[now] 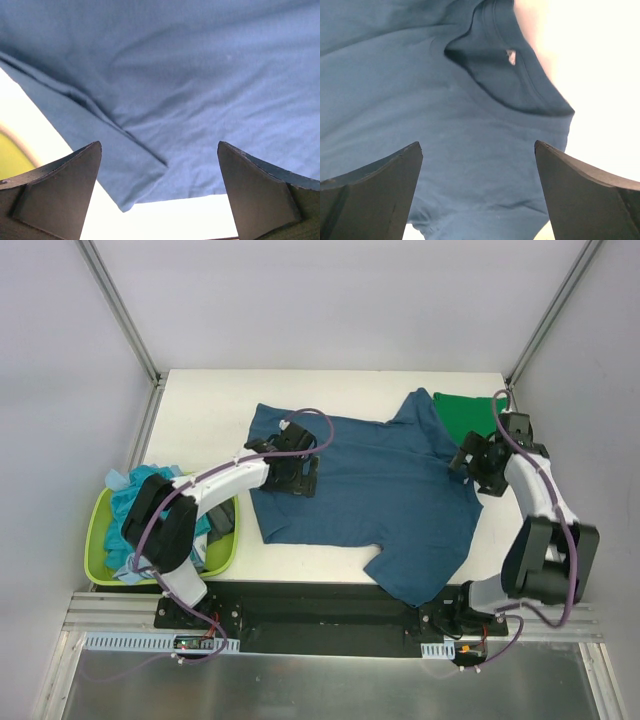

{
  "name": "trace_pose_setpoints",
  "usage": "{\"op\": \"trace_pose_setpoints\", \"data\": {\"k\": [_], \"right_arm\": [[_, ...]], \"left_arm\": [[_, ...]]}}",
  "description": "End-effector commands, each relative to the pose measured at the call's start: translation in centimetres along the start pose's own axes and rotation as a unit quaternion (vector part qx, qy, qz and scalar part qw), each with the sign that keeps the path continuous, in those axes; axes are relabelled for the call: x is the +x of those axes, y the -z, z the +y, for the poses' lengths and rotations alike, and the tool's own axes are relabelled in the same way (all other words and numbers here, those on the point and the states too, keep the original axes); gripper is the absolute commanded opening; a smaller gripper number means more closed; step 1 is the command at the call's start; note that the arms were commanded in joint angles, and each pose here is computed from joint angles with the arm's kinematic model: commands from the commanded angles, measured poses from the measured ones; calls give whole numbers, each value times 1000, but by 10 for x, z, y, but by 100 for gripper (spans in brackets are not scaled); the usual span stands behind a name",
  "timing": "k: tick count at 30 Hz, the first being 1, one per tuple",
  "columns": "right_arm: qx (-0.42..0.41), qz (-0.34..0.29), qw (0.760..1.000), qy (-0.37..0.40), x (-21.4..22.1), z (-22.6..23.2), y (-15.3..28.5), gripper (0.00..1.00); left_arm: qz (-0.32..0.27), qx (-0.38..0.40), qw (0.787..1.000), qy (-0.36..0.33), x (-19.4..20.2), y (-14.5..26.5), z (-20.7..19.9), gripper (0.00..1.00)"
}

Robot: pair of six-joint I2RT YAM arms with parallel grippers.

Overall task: Fold and stack the t-shirts
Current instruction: Flatten out the tshirt, then grap the side of the flattened tshirt closest away from the robot with both arms

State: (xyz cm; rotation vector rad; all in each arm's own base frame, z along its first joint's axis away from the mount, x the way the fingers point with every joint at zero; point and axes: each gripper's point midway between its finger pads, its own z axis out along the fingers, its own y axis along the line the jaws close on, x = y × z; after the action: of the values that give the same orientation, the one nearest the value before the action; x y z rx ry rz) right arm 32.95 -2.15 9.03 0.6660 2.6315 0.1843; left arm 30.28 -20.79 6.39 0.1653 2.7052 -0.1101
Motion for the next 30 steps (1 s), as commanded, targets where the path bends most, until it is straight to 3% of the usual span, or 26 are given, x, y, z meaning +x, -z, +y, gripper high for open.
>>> {"op": "trace_pose_setpoints", "data": {"k": [1,3,10,21,30], "right_arm": [[-29,-64,997,-5,6,2,32,96],[-52,-64,997,-9,17,7,37,96],[-87,-102,991,-14,38,7,50,96],[-65,-97,993,-13,51,-5,46,96],[-56,-93,994,-11,51,-8,42,96]], "left_arm": [[-5,-38,999,9,23,25,16,99],[10,-42,999,6,36,21,19,96],[55,-37,998,0,62,7,13,64],[81,-23,996,-42,83,4,4,59],[97,-25,992,-70,90,-2,6,39]]}}
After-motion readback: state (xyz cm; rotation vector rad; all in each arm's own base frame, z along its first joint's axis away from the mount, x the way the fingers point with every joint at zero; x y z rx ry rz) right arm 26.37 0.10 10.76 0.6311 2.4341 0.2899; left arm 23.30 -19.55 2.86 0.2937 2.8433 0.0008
